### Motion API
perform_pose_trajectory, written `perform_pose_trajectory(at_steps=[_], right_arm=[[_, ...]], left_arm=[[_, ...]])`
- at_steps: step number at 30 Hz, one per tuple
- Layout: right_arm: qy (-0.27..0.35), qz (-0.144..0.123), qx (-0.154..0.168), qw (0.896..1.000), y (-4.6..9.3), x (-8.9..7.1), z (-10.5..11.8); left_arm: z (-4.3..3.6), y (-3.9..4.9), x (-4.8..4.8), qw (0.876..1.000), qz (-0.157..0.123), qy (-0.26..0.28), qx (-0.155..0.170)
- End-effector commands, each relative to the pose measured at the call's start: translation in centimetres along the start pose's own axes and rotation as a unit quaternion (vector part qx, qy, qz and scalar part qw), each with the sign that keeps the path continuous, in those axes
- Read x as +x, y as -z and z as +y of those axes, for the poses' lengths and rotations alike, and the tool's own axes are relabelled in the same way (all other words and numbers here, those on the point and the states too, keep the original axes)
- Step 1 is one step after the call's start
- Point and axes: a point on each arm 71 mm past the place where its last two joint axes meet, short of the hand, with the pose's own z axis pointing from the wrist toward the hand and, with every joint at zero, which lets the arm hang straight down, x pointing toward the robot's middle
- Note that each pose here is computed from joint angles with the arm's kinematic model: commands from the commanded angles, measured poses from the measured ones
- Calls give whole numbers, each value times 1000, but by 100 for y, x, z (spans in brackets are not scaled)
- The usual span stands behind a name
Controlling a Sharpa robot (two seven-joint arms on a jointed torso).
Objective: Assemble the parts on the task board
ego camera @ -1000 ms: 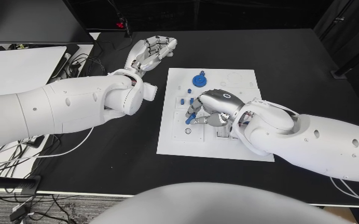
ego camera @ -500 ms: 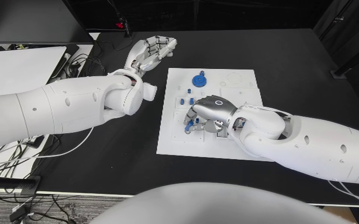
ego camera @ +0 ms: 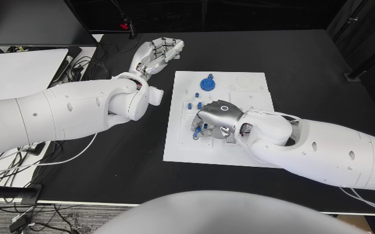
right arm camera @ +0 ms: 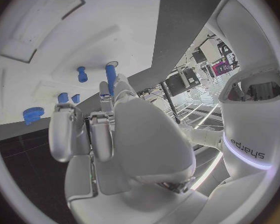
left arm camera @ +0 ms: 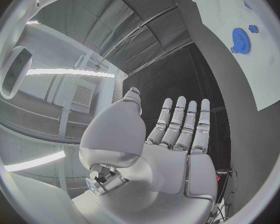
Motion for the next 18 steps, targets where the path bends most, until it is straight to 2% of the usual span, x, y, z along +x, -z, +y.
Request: perform_pose_trajectory(at_steps=[1,7,18], right_arm=[[13,20,7,1000,-5,34,-5],[14,33,11,999,-5,57,-6],[13,40,10,999,-2,68,5]], left_arm=[[-104,2,2,998,0,1,67],[-103,0,2,998,0,1,67],[-102,-2,3,998,0,1,67]])
